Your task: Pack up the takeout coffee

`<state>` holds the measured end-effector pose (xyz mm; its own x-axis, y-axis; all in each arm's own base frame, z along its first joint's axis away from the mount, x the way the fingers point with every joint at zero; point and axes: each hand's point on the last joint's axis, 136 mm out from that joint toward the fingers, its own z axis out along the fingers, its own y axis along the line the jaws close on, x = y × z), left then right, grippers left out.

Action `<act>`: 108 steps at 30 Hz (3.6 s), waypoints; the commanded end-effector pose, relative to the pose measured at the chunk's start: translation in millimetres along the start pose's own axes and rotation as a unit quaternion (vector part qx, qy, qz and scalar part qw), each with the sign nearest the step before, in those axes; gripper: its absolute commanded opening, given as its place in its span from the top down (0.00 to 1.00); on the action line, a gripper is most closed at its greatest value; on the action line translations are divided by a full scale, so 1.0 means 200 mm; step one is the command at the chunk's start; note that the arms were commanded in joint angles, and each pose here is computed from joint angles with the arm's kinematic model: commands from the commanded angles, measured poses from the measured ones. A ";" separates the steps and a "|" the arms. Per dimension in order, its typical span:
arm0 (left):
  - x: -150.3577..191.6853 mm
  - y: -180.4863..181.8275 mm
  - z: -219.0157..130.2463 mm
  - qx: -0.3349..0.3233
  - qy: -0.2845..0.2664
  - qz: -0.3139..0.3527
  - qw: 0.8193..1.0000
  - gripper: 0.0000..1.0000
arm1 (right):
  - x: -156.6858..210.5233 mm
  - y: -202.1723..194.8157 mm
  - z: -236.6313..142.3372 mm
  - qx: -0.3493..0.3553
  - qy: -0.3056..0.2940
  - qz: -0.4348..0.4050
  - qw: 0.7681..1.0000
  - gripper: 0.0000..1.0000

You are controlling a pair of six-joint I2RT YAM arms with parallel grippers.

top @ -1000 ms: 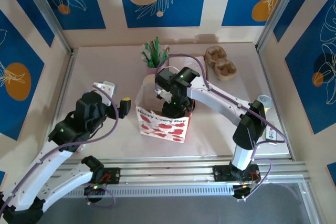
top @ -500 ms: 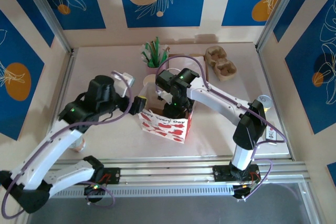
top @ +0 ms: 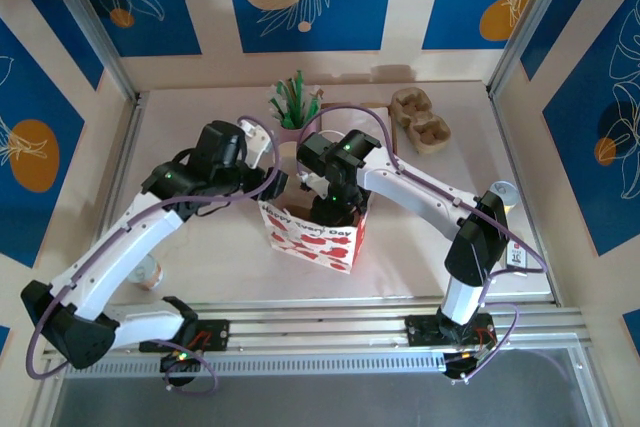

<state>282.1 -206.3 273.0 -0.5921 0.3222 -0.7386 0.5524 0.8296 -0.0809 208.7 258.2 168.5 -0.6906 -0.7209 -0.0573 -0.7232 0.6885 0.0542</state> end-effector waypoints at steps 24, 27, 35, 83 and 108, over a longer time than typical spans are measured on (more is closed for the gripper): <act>0.01 0.16 0.11 -0.079 0.082 -0.025 0.993 0.76 | 0.07 0.01 -0.12 -0.001 -0.011 -0.004 1.000 0.29; 0.01 0.16 0.12 -0.077 0.082 -0.025 0.993 0.76 | 0.09 -0.01 -0.13 -0.001 -0.007 -0.001 1.000 0.29; 0.01 0.15 0.13 -0.073 0.084 -0.024 0.993 0.74 | 0.11 -0.03 -0.09 0.003 0.012 0.006 1.000 0.29; -0.02 0.15 0.09 -0.060 0.055 -0.018 0.997 0.65 | 0.14 -0.11 0.07 0.006 0.053 0.043 0.998 0.28; -0.03 0.16 0.06 -0.057 0.039 -0.020 0.997 0.64 | 0.13 -0.14 0.14 0.005 0.056 0.049 0.997 0.28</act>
<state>307.1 -199.8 257.6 -0.6785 0.3345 -0.6541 0.4784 0.8768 -0.0479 215.1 234.2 146.8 -0.7373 -0.6755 -0.0053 -0.6750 0.7363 0.0475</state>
